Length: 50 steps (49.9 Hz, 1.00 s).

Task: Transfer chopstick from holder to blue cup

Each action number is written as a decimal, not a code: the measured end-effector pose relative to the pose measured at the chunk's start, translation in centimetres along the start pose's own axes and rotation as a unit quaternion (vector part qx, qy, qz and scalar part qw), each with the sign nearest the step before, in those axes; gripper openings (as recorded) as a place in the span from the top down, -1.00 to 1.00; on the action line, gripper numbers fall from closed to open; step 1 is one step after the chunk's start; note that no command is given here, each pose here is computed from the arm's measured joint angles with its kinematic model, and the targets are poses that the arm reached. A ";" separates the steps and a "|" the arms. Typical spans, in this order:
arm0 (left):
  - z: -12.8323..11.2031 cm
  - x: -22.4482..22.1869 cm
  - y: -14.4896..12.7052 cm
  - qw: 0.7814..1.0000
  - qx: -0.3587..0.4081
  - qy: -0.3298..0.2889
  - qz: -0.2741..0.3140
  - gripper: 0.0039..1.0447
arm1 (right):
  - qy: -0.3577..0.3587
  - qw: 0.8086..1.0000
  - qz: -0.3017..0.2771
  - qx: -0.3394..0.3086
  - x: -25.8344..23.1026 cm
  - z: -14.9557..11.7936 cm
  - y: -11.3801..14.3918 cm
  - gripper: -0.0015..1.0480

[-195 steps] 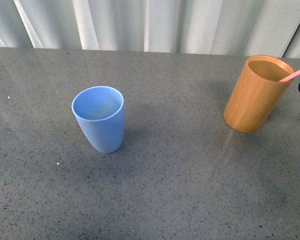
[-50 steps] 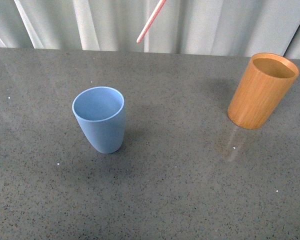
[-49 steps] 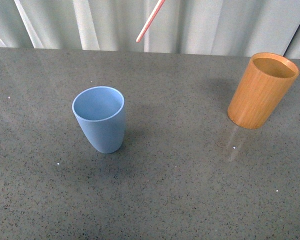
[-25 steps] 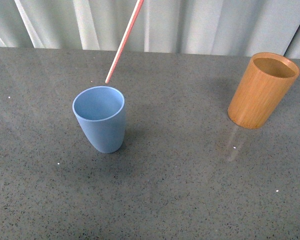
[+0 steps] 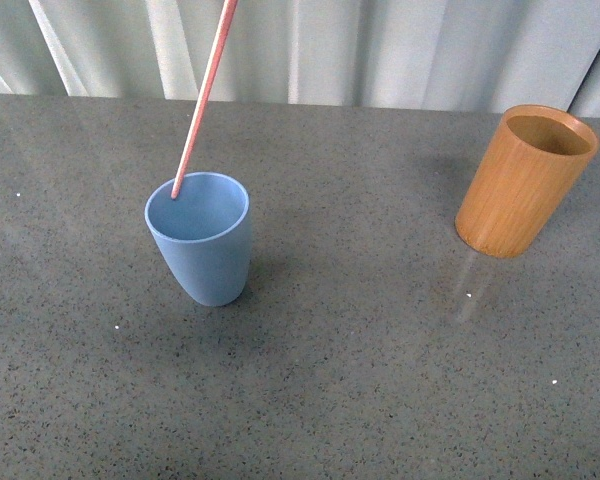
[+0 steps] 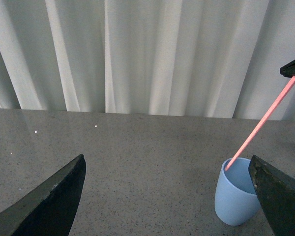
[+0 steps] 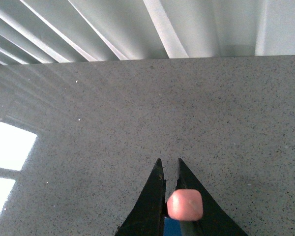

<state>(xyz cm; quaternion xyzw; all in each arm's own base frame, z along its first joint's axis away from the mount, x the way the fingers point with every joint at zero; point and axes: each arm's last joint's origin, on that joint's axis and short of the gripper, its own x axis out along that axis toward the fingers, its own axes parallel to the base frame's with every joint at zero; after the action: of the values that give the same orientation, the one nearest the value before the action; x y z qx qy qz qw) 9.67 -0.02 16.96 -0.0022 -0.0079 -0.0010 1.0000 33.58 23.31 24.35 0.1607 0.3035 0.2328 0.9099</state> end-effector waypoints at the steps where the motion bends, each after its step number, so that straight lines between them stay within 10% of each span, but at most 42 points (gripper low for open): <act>1: 0.0 0.0 0.0 1.000 0.000 0.000 0.000 -0.87 | 0.002 1.000 0.000 -0.001 0.1 -0.1 0.1 0.95; 16: 0.0 0.0 0.0 1.000 0.000 0.000 0.000 -0.87 | 0.020 1.000 -0.003 -0.007 1.3 -1.5 0.5 0.94; 38: 0.0 0.0 0.0 1.000 0.000 0.000 0.000 -0.87 | 0.006 1.000 0.010 -0.002 0.1 -1.3 0.2 -0.79; 50: 0.0 0.0 0.0 1.000 0.000 0.000 0.000 -0.87 | -0.112 0.990 -0.045 -0.076 -4.7 1.4 -0.9 -0.81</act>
<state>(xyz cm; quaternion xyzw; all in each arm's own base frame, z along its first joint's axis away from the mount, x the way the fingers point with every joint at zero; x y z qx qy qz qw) 9.67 -0.02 16.96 -0.0022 -0.0079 -0.0010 1.0000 31.40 19.88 27.32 0.1023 0.1879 0.1949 0.9572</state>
